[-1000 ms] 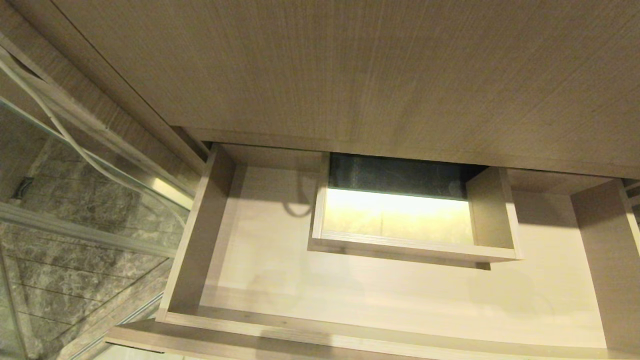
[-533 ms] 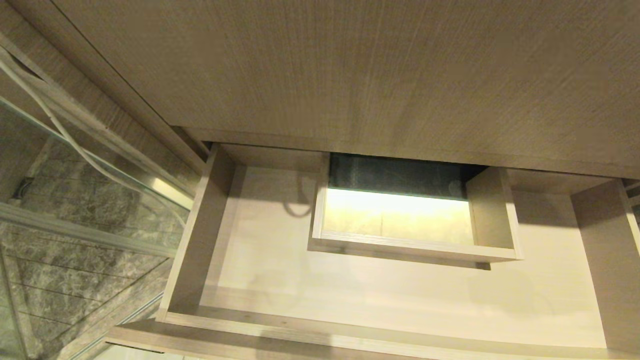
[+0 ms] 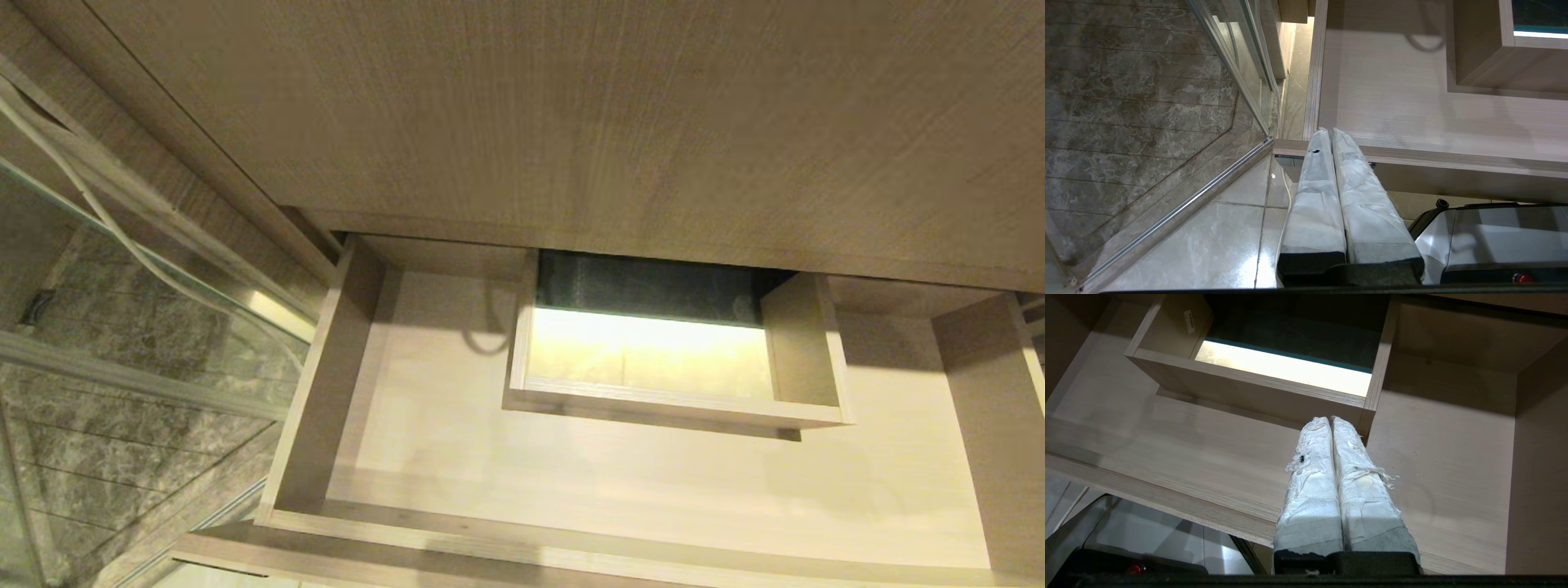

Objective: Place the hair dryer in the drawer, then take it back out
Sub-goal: Pick up the hairdryer

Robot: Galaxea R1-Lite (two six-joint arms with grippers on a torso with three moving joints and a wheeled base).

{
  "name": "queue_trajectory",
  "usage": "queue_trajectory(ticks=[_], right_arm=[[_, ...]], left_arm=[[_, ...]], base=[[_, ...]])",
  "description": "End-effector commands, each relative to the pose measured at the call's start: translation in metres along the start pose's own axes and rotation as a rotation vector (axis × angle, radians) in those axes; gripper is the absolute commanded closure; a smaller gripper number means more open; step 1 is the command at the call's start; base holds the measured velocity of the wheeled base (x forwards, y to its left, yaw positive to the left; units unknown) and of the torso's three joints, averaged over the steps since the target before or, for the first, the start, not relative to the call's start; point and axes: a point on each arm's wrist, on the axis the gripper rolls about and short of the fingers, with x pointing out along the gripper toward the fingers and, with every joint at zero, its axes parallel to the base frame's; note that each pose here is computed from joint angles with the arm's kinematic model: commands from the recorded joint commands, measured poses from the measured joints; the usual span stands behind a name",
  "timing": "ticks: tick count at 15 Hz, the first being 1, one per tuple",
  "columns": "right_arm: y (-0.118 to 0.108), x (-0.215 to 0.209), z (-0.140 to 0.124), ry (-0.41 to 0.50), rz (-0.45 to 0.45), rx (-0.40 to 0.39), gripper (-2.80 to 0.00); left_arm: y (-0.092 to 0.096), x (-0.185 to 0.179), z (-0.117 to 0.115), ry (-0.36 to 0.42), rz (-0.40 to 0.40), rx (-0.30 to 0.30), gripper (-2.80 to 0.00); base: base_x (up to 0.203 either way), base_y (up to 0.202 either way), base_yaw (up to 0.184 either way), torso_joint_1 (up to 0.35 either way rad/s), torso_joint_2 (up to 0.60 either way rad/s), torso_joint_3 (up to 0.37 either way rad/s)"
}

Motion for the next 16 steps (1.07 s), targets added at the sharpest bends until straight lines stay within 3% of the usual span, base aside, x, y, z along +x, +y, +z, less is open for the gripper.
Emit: queue_trajectory(ticks=[1, 16], right_arm=[[0.0009, -0.0009, -0.0119, 0.001, 0.003, -0.002, 0.00], [0.0008, -0.0009, -0.0117, -0.001, -0.002, -0.002, 0.00]], left_arm=[[0.0000, 0.0001, -0.0004, 0.001, 0.000, 0.000, 0.00], [0.0000, 0.0000, -0.0004, 0.003, 0.000, 0.002, 0.00]], base=[[0.000, 0.000, 0.000, 0.000, 0.00, 0.000], [0.000, 0.000, 0.000, 0.000, 0.00, 0.000]])
